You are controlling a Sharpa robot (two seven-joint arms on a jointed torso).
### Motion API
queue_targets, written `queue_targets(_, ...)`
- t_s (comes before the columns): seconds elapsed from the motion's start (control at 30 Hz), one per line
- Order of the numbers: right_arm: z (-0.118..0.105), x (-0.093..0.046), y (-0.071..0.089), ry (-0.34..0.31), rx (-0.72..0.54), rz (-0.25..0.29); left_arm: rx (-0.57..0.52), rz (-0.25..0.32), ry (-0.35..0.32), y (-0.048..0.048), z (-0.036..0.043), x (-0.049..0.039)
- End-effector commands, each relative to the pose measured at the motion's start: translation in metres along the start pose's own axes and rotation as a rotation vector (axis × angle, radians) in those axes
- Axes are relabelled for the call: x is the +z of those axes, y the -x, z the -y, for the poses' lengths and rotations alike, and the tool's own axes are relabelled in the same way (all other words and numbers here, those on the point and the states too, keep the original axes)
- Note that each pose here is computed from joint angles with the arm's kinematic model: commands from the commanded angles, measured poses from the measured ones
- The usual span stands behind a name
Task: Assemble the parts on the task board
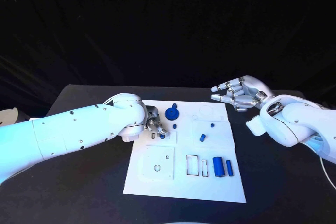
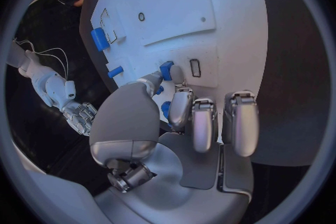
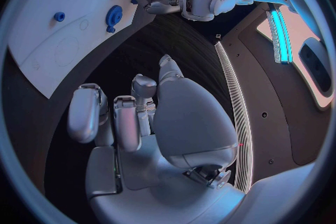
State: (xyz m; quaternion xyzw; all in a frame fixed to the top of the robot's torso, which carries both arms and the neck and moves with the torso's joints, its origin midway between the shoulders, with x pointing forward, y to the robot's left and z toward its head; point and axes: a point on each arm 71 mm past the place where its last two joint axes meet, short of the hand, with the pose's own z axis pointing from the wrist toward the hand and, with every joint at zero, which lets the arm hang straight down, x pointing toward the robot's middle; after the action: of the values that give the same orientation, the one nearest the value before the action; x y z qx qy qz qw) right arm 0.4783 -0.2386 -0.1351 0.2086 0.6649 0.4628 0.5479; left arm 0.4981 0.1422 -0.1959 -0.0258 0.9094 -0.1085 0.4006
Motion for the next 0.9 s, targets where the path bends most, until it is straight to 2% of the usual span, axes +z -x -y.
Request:
queue_targets(0.03,0.000,0.000,-0.002,0.001,0.001,-0.018,0.010,-0.025,0.056,-0.0052,-0.0048,0.0015)
queue_targets(0.23,0.000,0.000,-0.002,-0.001,0.000,-0.021,-0.012,-0.002,0.052,-0.0027,-0.0071,-0.0021)
queue_targets(0.47,0.001,0.000,-0.001,-0.005,-0.001,-0.021,-0.056,0.039,0.036,0.0069,-0.0102,-0.0127)
queue_targets(0.63,0.002,0.001,-0.001,-0.007,-0.002,-0.021,-0.085,0.056,0.015,0.0186,-0.0100,-0.0236)
queue_targets(0.73,0.002,0.002,-0.001,-0.008,-0.003,-0.021,-0.077,0.039,0.006,0.0260,-0.0106,-0.0297)
queue_targets(0.8,0.003,0.002,-0.001,-0.008,-0.003,-0.022,-0.070,0.028,0.004,0.0330,-0.0116,-0.0329)
queue_targets(0.9,0.004,0.003,-0.002,-0.010,-0.002,-0.023,-0.060,0.017,0.010,0.0485,-0.0145,-0.0363)
